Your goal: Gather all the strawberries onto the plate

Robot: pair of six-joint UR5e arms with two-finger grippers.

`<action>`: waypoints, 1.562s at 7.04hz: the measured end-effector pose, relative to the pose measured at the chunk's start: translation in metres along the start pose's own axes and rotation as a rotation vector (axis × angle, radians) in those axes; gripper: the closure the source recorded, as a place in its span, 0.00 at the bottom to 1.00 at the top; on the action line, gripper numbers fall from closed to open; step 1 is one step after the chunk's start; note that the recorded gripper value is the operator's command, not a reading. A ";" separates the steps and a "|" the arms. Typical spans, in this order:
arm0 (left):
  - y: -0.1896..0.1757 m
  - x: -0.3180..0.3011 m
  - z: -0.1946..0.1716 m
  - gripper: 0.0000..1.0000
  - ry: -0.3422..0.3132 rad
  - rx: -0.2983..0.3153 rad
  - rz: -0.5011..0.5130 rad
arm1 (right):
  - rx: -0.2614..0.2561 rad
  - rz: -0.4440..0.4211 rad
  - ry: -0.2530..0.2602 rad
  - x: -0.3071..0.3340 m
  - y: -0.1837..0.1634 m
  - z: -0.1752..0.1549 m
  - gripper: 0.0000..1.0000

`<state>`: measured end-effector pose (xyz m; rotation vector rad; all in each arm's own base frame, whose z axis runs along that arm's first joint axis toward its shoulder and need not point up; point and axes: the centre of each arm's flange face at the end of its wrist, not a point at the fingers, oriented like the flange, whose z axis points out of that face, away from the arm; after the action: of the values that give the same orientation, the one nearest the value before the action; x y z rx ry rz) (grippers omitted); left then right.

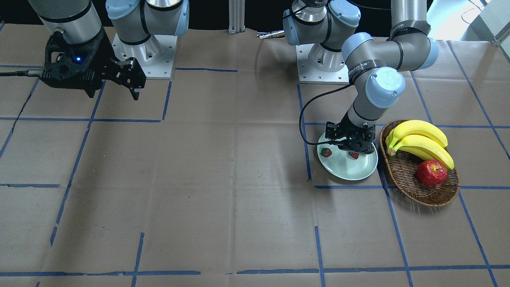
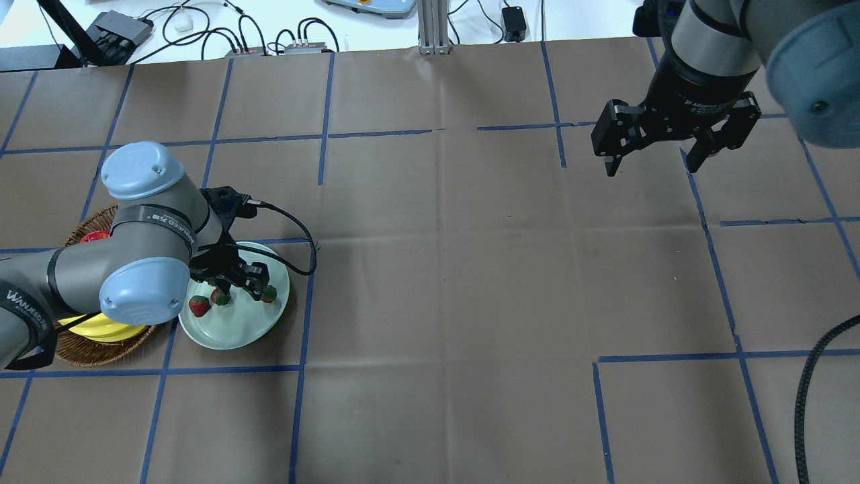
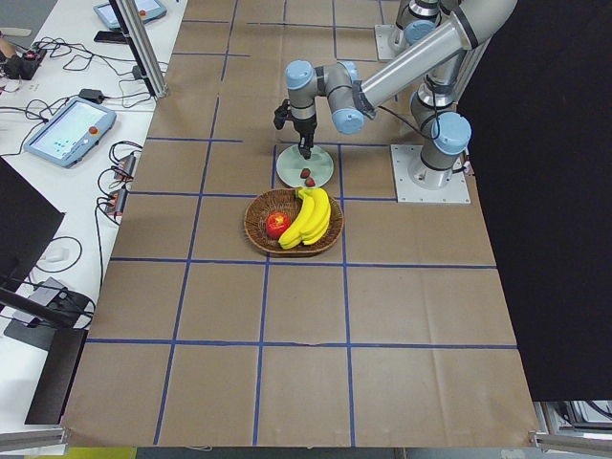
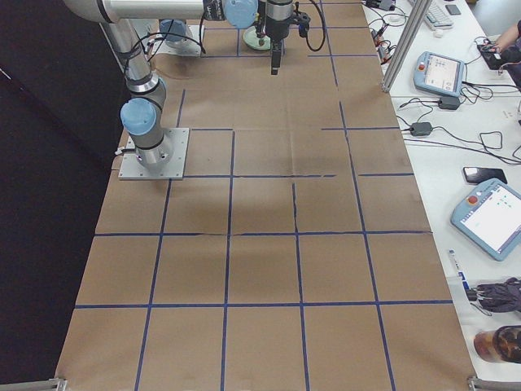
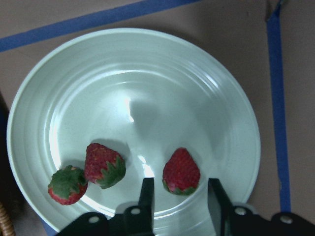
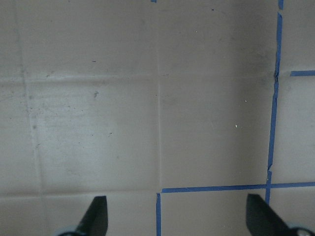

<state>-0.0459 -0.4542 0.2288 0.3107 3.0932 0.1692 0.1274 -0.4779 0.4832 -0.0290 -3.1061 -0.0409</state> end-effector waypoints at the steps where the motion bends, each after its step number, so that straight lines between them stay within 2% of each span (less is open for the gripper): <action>1: -0.005 -0.003 -0.016 0.15 -0.011 0.024 -0.005 | -0.001 -0.001 -0.001 0.000 0.000 0.001 0.00; 2: -0.010 -0.004 -0.039 0.15 -0.017 0.039 -0.017 | -0.001 -0.001 -0.001 0.000 0.000 0.001 0.00; 4: -0.020 0.013 -0.109 0.14 -0.003 0.027 -0.067 | 0.000 -0.001 -0.001 0.000 0.000 0.000 0.00; 6: -0.023 0.063 -0.191 0.03 -0.008 0.026 -0.078 | 0.001 -0.002 -0.001 0.000 0.000 0.000 0.00; 8: -0.016 0.098 -0.255 0.01 0.025 0.048 -0.051 | 0.000 -0.002 -0.001 -0.001 0.001 0.000 0.00; 9: -0.013 0.105 -0.269 0.01 0.044 0.056 -0.040 | -0.001 -0.001 -0.001 -0.001 0.001 0.001 0.00; 11: -0.012 0.103 -0.263 0.01 0.029 0.034 -0.032 | -0.002 -0.001 -0.001 -0.001 0.001 0.001 0.00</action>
<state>-0.1592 -0.4727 0.4876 0.2625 3.1304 0.1215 0.1279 -0.4774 0.4824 -0.0279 -3.1073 -0.0440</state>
